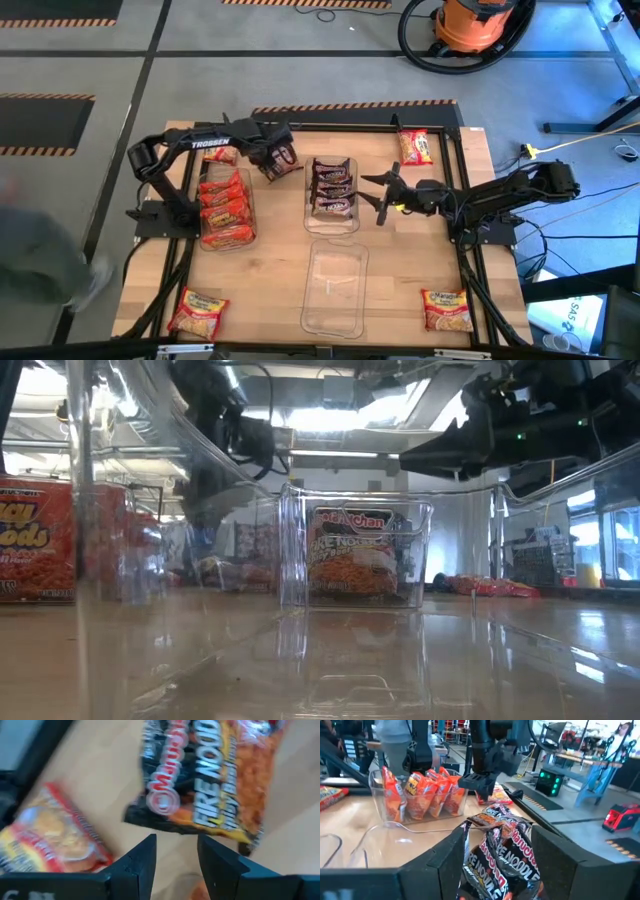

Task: Sort Maruchan noodles
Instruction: Put the black noodle pack into the top right transparent bin

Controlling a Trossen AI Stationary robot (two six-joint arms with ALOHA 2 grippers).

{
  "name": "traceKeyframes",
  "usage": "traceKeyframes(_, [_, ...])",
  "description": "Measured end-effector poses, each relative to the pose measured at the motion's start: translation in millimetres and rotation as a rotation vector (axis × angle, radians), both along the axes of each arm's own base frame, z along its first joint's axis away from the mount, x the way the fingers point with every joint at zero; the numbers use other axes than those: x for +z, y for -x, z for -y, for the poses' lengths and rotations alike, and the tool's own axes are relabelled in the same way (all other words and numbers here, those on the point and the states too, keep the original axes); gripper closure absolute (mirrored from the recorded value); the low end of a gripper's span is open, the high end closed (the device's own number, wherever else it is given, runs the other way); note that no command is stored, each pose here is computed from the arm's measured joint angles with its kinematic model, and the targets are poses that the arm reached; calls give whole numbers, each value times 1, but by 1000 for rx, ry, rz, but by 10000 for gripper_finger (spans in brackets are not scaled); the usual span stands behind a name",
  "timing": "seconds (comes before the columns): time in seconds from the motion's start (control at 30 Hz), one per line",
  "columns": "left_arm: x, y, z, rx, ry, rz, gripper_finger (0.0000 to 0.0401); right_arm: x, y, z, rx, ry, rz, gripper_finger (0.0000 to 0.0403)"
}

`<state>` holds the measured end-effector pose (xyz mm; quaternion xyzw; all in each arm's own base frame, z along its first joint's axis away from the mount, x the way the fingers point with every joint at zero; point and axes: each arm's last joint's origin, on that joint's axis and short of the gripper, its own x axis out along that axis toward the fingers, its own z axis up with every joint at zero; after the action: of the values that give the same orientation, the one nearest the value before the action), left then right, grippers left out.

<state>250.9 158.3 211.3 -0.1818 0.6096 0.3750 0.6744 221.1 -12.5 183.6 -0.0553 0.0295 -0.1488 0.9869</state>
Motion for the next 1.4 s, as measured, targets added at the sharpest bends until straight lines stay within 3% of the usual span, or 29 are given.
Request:
traceKeyframes(0.17, [-19,2,-13,-98,33,27,265,0,0,1,-21,32,-11,196])
traceKeyframes(0.4, [-31,-2,-44,-212,-91,31,265,-2,0,1,-21,32,-27,196])
traceKeyframes(0.73, [-59,-33,-79,-369,-187,321,265,-3,0,1,-24,25,-36,196])
traceKeyframes(0.9, [-47,-48,-88,-383,-367,455,265,6,-4,9,-82,0,-8,196])
traceKeyframes(1.07, [-36,-55,-91,-448,-445,570,265,13,-13,32,-152,-88,-77,196])
traceKeyframes(1.23, [-1,-45,-76,-379,-452,562,265,25,-19,58,-202,-175,-153,196])
traceKeyframes(1.4, [21,-23,-50,-309,-304,490,265,47,-21,88,-284,-208,-175,194])
